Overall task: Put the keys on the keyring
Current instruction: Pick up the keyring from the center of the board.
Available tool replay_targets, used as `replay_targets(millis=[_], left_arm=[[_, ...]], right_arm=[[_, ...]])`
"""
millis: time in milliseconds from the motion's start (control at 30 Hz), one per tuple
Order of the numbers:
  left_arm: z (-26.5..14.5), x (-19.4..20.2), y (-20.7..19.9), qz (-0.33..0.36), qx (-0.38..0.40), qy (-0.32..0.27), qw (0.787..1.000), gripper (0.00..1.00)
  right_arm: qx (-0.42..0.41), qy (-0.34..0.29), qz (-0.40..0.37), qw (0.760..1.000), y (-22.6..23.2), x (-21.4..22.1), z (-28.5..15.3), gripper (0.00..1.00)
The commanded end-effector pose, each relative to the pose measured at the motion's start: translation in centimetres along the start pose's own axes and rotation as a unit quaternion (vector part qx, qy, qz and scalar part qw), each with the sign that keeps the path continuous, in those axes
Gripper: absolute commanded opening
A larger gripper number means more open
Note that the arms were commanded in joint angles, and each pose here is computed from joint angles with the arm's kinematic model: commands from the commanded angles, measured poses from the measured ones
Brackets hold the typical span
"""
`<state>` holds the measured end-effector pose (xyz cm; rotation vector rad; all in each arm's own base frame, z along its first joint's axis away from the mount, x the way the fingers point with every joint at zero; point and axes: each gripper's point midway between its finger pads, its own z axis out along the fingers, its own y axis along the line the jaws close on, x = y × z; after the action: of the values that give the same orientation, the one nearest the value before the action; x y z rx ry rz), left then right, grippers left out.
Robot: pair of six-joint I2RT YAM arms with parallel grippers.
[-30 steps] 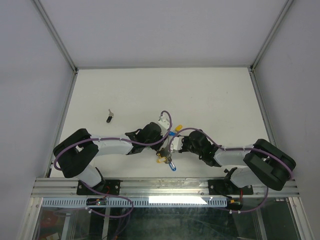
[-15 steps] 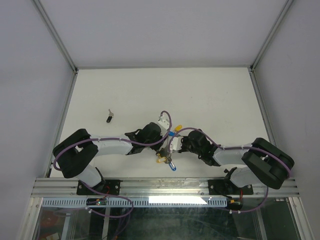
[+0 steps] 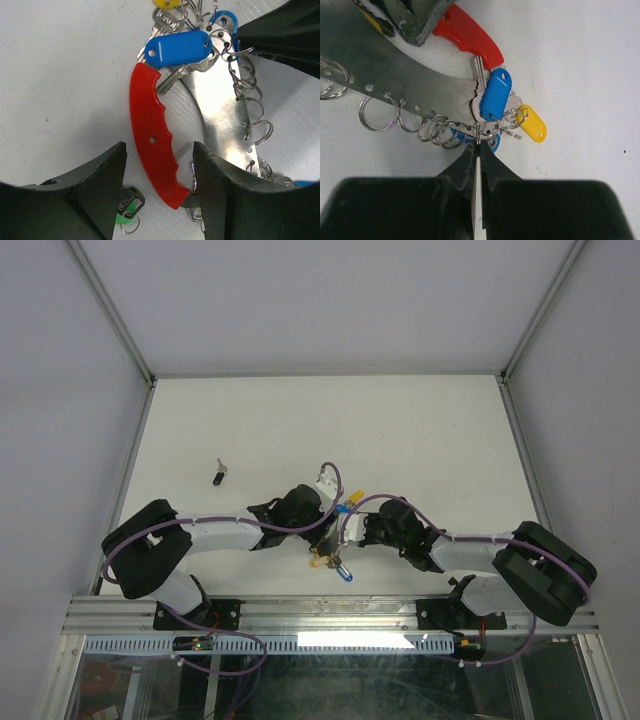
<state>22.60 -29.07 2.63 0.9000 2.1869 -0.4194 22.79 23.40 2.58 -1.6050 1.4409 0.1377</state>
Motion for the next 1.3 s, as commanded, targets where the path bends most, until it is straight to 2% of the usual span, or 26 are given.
replay_targets(millis=[0,167,333,500,600,800,967,1067,1267], left_arm=[[-1.7,-3.3,-0.2,-0.001,0.016,-0.06,0.998,0.57],[-4.6,-6.2,0.1,-0.012,0.013,-0.136,0.991,0.63],[-7.0,-8.4,0.0,-0.008,0.022,-0.199,0.98,0.61],[-9.0,-9.9,-2.0,0.035,0.081,-0.243,0.966,0.5],[-10.4,-10.6,-3.3,0.064,0.118,-0.274,0.952,0.49],[-12.3,-12.1,-4.5,0.127,0.143,-0.335,0.923,0.51],[-12.8,-13.4,-5.4,0.174,0.156,-0.353,0.906,0.51],[-12.0,-13.6,-6.0,0.179,0.166,-0.339,0.909,0.52],[-11.5,-14.8,-6.6,0.144,0.175,-0.323,0.919,0.63]], right_arm=[[0.017,-0.048,0.018,0.999,-1.8,-2.7,-0.3,0.0],[0.024,-0.069,0.038,0.997,-2.3,-3.5,-0.8,0.0],[0.025,-0.102,0.048,0.993,-2.7,-4.9,-1.6,0.0],[0.021,-0.135,0.045,0.99,-3.4,-6.8,-2.8,0.0],[0.018,-0.15,0.042,0.988,-3.6,-7.8,-3.8,0.0],[0.009,-0.166,0.044,0.985,-4.3,-9.6,-6.0,0.0],[0.005,-0.17,0.044,0.984,-4.8,-10.7,-7.6,0.0],[-0.001,-0.173,0.045,0.984,-4.9,-11.2,-8.3,0.0],[-0.006,-0.174,0.045,0.984,-4.9,-11.7,-9.4,0.0]])
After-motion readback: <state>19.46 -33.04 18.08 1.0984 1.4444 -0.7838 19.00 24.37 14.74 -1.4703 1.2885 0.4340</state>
